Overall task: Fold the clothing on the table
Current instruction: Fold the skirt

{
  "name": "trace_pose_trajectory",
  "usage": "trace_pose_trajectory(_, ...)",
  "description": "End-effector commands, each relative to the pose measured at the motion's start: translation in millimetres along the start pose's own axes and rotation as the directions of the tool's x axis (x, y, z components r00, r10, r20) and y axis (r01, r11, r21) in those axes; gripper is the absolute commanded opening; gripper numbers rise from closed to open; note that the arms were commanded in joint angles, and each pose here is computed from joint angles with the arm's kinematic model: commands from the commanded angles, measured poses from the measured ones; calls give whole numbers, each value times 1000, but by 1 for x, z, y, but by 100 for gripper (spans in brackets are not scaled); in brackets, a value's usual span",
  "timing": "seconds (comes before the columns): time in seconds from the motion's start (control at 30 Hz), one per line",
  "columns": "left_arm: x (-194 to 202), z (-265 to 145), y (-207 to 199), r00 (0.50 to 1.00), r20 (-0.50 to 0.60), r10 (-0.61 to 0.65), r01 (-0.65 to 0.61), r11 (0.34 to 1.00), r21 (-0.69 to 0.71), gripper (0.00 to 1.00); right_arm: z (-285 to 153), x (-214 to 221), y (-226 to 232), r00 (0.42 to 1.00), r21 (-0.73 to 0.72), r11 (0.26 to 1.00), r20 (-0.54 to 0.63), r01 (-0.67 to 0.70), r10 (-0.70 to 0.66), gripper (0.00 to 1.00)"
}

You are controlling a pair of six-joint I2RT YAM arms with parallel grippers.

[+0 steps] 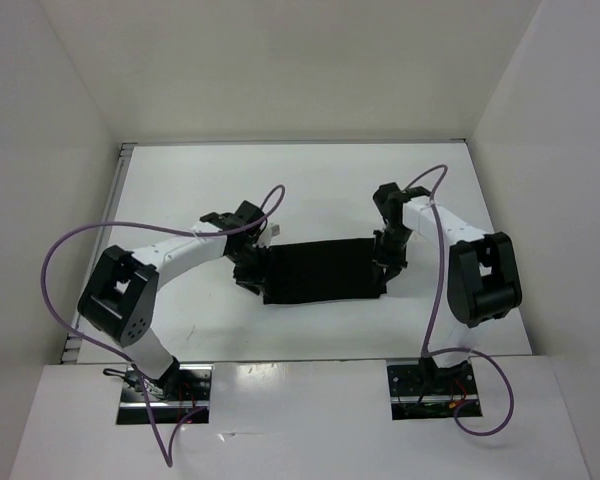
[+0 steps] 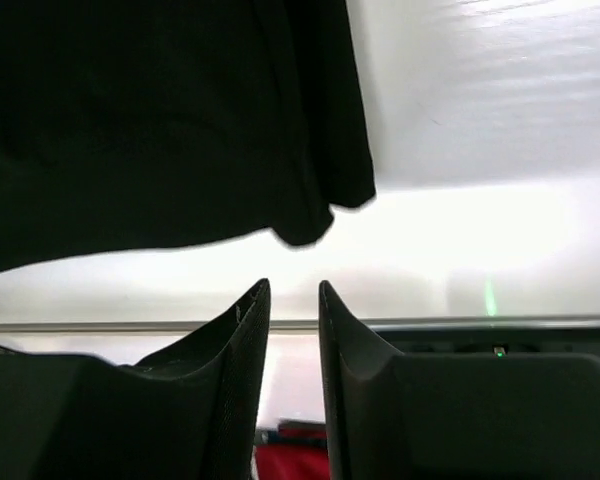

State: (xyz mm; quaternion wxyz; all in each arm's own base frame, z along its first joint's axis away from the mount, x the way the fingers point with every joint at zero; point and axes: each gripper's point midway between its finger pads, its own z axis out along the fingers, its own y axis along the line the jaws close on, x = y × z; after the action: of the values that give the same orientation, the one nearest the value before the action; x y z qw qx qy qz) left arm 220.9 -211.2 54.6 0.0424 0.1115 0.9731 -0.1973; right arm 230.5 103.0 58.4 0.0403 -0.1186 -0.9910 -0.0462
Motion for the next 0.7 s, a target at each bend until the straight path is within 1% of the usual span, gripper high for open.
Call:
trace_pose_trajectory(0.0, -34, -55, -33, 984, 167, 60, -68, 997, 44, 43, -60, -20, 2, 980, 9, 999, 192, -50, 48, 32)
trace_pose_trajectory(0.03, -39, -62, -37, 979, 192, 67, -78, 996, 51, 43, -75, -30, 8, 971, -7, 999, 236, -47, 47, 30)
trace_pose_trajectory(0.07, -44, -67, -40, 975, 208, 72, -85, 995, 56, 43, -81, -33, 14, 966, -18, 999, 255, -32, 35, 29)
trace_pose_trajectory(0.1, -53, -70, -43, 967, 241, 79, -94, 994, 53, 43, -78, -38, 17, 967, -17, 999, 252, -32, 35, 28)
trace_pose_trajectory(0.13, -61, -71, -46, 962, 257, 93, -111, 992, 54, 42, -76, -43, 23, 966, -21, 1000, 259, -22, 26, 24)
trace_pose_trajectory(0.17, -69, -60, -44, 964, 245, 99, -115, 992, 49, 39, -71, -52, 27, 961, -31, 999, 275, -19, 27, 22)
trace_pose_trajectory(0.2, -77, -55, -45, 962, 248, 111, -126, 991, 47, 37, -57, -58, 29, 966, -19, 1000, 257, -22, 26, 20)
trace_pose_trajectory(0.23, -83, -50, -45, 962, 251, 111, -127, 991, 47, 34, -51, -64, 31, 966, -20, 1000, 258, -22, 26, 18)
trace_pose_trajectory(0.3, -104, -32, -47, 956, 269, 116, -134, 990, 52, 23, -39, -81, 40, 959, -36, 999, 282, -18, 27, 17)
trace_pose_trajectory(0.33, -110, -27, -47, 955, 273, 117, -136, 989, 52, 20, -23, -85, 40, 966, -19, 1000, 257, -22, 26, 17)
trace_pose_trajectory(0.37, -117, -12, -43, 958, 263, 114, -129, 991, 41, 17, -16, -88, 43, 968, -25, 999, 249, -21, 26, 15)
trace_pose_trajectory(0.4, -124, -8, -44, 956, 269, 115, -131, 990, 42, 12, -10, -93, 45, 967, -28, 999, 253, -20, 26, 13)
trace_pose_trajectory(0.43, -125, 5, -40, 963, 247, 110, -122, 992, 37, 10, 0, -98, 46, 970, -20, 1000, 242, -22, 26, 13)
trace_pose_trajectory(0.47, -130, 10, -32, 963, 250, 99, -108, 994, 23, 10, 5, -100, 49, 971, -27, 999, 236, -20, 26, 12)
trace_pose_trajectory(0.5, -131, 16, -30, 965, 245, 98, -106, 994, 22, 8, 11, -100, 51, 973, -22, 1000, 229, -12, 17, 11)
trace_pose_trajectory(0.57, -134, 29, -21, 970, 233, 75, -79, 997, 10, 6, 27, -101, 50, 980, -4, 1000, 200, -17, 17, 11)
trace_pose_trajectory(0.67, -125, 47, 5, 980, 196, 27, -19, 999, -42, 3, 46, -105, 50, 984, 10, 1000, 177, -20, 18, 11)
